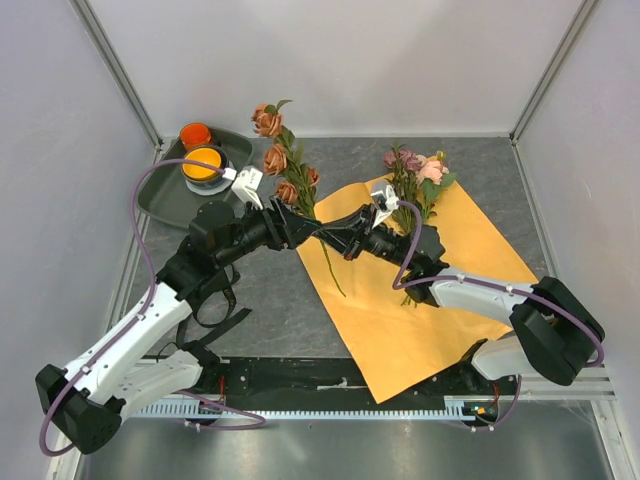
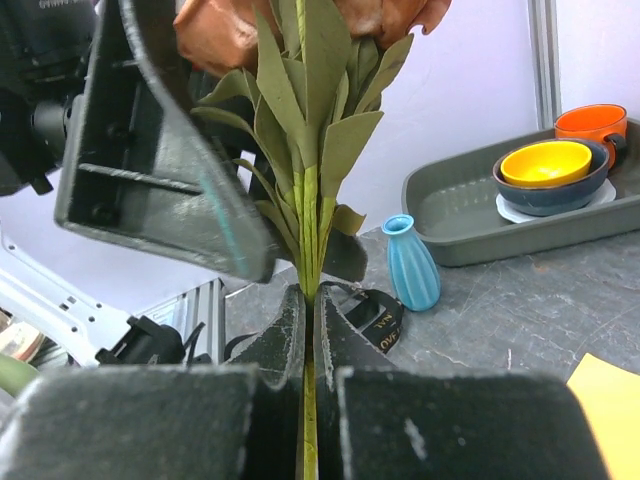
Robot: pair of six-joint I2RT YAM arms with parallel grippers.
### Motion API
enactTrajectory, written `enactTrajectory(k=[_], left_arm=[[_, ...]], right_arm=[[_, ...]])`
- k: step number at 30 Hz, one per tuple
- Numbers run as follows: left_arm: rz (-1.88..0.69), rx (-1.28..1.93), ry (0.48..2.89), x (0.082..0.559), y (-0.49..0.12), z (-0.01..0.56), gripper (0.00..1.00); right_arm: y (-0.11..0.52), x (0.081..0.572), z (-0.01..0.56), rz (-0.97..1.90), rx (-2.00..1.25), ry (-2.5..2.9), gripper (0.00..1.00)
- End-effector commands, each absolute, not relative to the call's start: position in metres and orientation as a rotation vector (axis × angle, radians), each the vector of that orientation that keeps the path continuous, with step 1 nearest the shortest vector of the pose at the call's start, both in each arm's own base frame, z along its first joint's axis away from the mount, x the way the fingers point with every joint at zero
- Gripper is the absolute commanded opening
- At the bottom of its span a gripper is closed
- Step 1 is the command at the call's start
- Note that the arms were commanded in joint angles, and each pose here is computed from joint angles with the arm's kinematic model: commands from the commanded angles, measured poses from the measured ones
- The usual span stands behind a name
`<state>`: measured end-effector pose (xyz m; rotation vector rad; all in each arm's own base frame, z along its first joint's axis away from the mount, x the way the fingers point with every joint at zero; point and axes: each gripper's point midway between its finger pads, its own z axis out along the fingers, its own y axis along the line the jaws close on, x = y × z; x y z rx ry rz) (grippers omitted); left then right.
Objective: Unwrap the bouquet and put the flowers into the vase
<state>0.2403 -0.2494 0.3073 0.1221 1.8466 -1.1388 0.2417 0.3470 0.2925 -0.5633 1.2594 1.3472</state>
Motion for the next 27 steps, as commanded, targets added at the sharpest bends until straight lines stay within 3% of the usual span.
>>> enactTrajectory(k=[1, 12, 20, 25, 27], left_arm=[[-1.103, 0.096, 1.740, 0.254, -0.244, 0.344, 0.65], [-1.079, 0.124, 1.810, 0.252, -0.245, 0.340, 0.44], [-1.088, 0.152, 1.856, 0.247, -0.247, 0.330, 0.38], [-1.064, 0.182, 1.835, 0.249, -0.247, 0.335, 0.13], [-0.993, 0.191, 1.833, 0.254, -0.240, 0.334, 0.03]], right_arm=[[0.350, 0.232, 0.306, 1.315, -0.631, 1.160, 0.00], [0.358, 0.228, 0.295, 1.283, -0.703, 1.179, 0.00], [0.363, 0.225, 0.290, 1.293, -0.739, 1.185, 0.00], [0.366, 0.224, 0.288, 1.294, -0.756, 1.190, 0.01], [0.363, 0.232, 0.290, 1.264, -0.710, 1.208, 0.37]])
